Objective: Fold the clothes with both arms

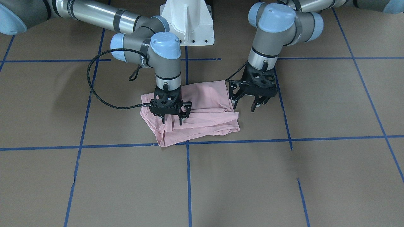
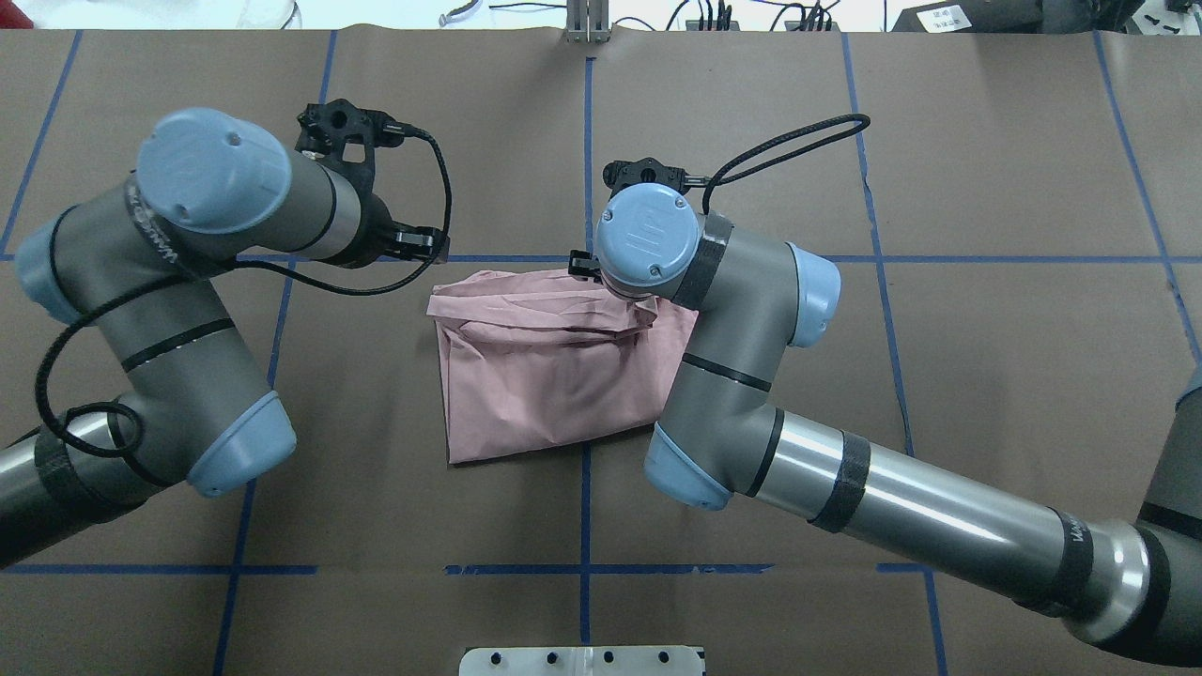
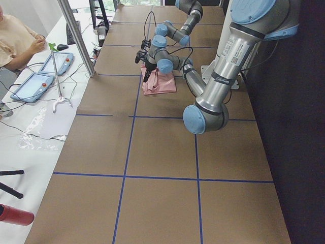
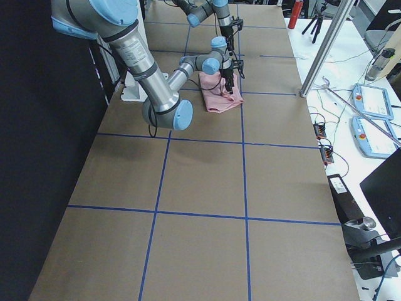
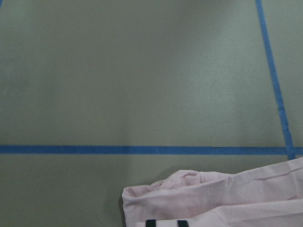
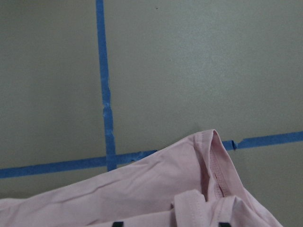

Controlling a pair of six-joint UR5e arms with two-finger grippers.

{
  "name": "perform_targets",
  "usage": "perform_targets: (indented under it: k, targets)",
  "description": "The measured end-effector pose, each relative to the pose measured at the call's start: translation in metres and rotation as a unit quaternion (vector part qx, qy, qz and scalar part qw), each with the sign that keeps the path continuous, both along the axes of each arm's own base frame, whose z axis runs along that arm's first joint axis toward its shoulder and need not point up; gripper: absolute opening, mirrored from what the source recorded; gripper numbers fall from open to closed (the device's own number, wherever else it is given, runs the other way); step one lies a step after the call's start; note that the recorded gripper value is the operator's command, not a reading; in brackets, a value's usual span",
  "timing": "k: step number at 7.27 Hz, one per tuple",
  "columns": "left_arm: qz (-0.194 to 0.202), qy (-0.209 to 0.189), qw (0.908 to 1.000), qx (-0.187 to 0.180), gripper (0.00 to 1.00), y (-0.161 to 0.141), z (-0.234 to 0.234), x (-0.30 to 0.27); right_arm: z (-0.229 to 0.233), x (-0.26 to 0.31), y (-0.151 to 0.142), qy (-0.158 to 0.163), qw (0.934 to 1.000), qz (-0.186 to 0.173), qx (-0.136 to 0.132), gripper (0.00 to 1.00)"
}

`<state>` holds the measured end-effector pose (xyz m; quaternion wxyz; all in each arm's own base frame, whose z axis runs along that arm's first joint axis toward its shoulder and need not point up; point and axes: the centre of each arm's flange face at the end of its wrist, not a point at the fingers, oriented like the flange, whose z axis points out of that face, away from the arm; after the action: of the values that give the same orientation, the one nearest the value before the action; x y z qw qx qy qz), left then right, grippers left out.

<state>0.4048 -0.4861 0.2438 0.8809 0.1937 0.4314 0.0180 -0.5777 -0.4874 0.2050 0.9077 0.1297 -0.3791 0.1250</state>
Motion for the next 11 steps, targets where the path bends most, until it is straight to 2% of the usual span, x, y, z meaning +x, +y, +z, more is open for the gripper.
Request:
perform_targets:
  k: [2, 4, 5, 6, 8, 9, 11]
  targets:
    - [0.009, 0.006, 0.9999, 0.007, 1.00, 0.003, -0.003, -0.016, -0.010, 0.010, 0.007, -0.005, 0.9999, -0.014, 0.004, 1.00]
    - [0.013, 0.005, 0.9998, 0.016, 1.00, 0.012, -0.018, -0.034, -0.034, 0.049, 0.018, 0.027, 0.9983, -0.050, 0.013, 1.00]
    - [0.023, -0.018, 0.9991, 0.031, 1.00, 0.014, -0.023, -0.056, -0.034, 0.100, 0.007, 0.039, 0.9962, -0.077, 0.009, 1.00]
    - [0.040, -0.058, 0.9958, 0.058, 1.00, 0.007, -0.019, -0.098, -0.016, 0.164, -0.013, 0.048, 0.9929, -0.108, 0.015, 1.00]
    - [0.094, -0.129, 0.9812, 0.109, 1.00, -0.020, 0.028, -0.216, 0.072, 0.314, -0.046, 0.093, 0.9819, -0.158, 0.045, 1.00]
    - [0.109, -0.134, 0.9786, 0.111, 1.00, -0.028, 0.058, -0.275, 0.130, 0.387, -0.050, 0.111, 0.9762, -0.182, 0.041, 1.00]
    - [0.100, -0.117, 0.9851, 0.076, 1.00, -0.024, 0.107, -0.351, 0.250, 0.509, -0.023, 0.132, 0.9661, -0.222, 0.008, 1.00]
